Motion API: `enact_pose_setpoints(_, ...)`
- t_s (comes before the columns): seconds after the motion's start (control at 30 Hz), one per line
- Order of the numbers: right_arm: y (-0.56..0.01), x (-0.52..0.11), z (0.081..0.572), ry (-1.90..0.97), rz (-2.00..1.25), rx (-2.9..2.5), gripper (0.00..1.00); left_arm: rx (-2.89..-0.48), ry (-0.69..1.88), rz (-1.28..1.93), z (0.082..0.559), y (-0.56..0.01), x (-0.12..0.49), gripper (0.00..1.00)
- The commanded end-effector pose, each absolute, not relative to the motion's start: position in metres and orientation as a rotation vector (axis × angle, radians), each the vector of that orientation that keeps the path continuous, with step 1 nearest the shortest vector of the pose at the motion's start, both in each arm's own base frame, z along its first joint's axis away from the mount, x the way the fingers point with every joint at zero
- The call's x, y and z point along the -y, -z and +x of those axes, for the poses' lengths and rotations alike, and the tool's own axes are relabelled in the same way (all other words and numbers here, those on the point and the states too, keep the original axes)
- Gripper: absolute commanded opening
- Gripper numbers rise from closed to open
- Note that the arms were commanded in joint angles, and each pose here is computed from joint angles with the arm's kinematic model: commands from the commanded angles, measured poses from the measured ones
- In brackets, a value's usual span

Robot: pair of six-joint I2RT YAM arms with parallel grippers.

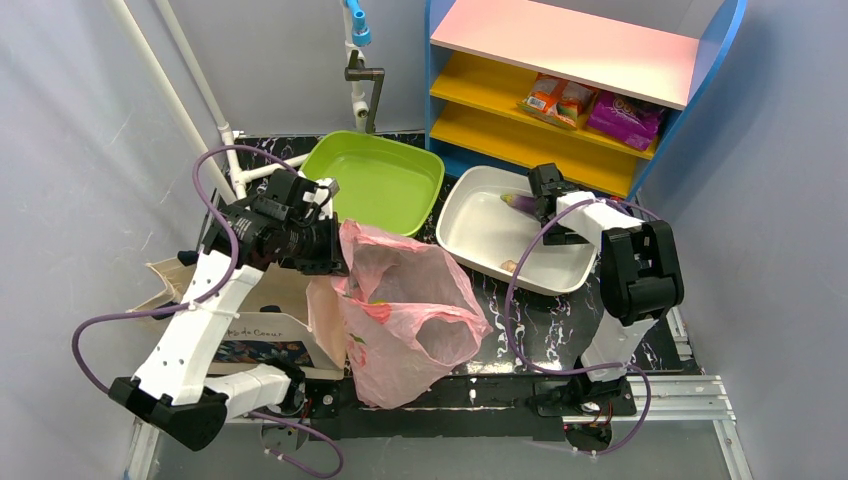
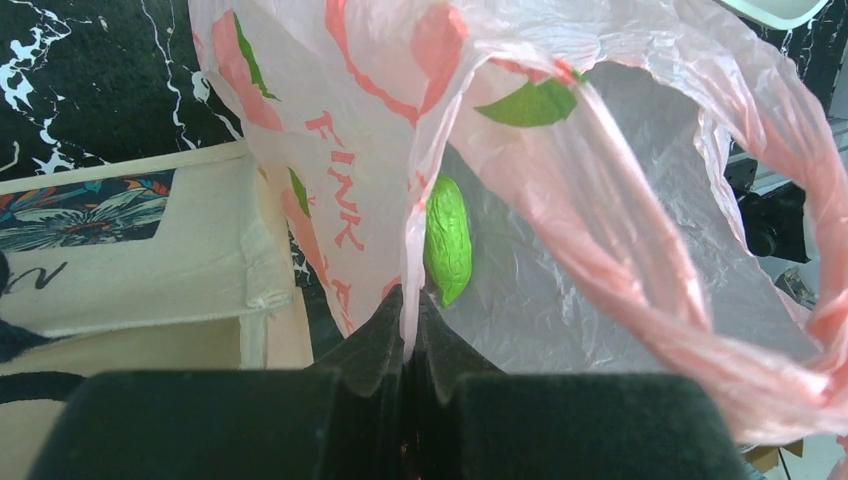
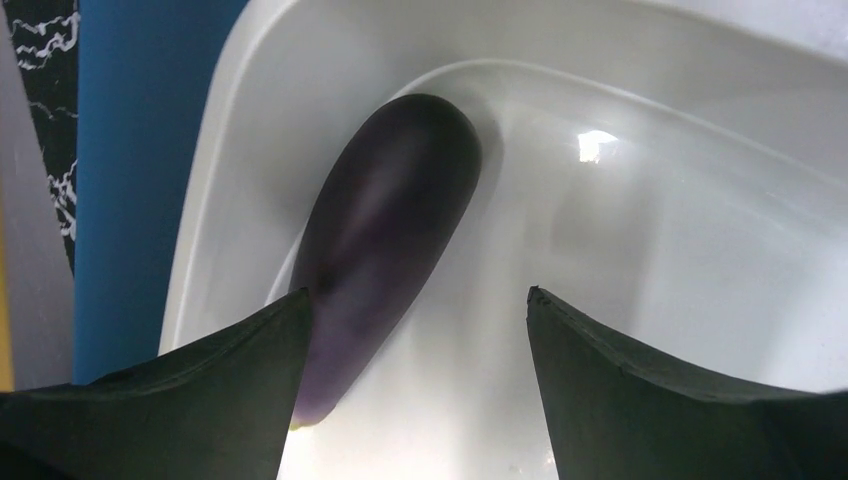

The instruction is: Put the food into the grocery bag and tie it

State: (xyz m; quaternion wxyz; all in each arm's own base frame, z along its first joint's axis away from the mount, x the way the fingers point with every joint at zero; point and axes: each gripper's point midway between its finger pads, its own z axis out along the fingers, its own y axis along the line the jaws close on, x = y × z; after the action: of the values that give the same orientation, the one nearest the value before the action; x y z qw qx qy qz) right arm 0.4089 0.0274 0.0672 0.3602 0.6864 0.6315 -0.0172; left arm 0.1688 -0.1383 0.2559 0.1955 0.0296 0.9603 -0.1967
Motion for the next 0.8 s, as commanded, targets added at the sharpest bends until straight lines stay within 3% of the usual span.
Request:
enact_pose_setpoints(0.0, -0.063, -0.017, 0.416, 0.028, 1.837, -1.524, 0.83, -2.693, 0.522, 0.114, 0.172, -0.260, 0.137, 0.00)
enact_pose_setpoints(0.23, -0.052, -0.016, 0.420, 0.019, 1.857, -1.540, 0.71, -2.707, 0.509, 0.134, 0.182, -0.257, 0.141, 0.00)
enact_pose_setpoints(0.3, -0.050, -0.016, 0.418, 0.015, 1.871, -1.533, 0.64, -2.709, 0.508, 0.136, 0.185, -0.257, 0.142, 0.00)
enact_pose_setpoints(0.5, -0.043, -0.016, 0.415, 0.007, 1.868, -1.545, 0.56, -2.711, 0.498, 0.144, 0.190, -0.256, 0.142, 0.00)
enact_pose_setpoints(0.77, -0.054, -0.023, 0.418, -0.050, 1.781, -1.632, 0.33, -2.701, 0.501, 0.156, 0.188, -0.258, 0.141, 0.00)
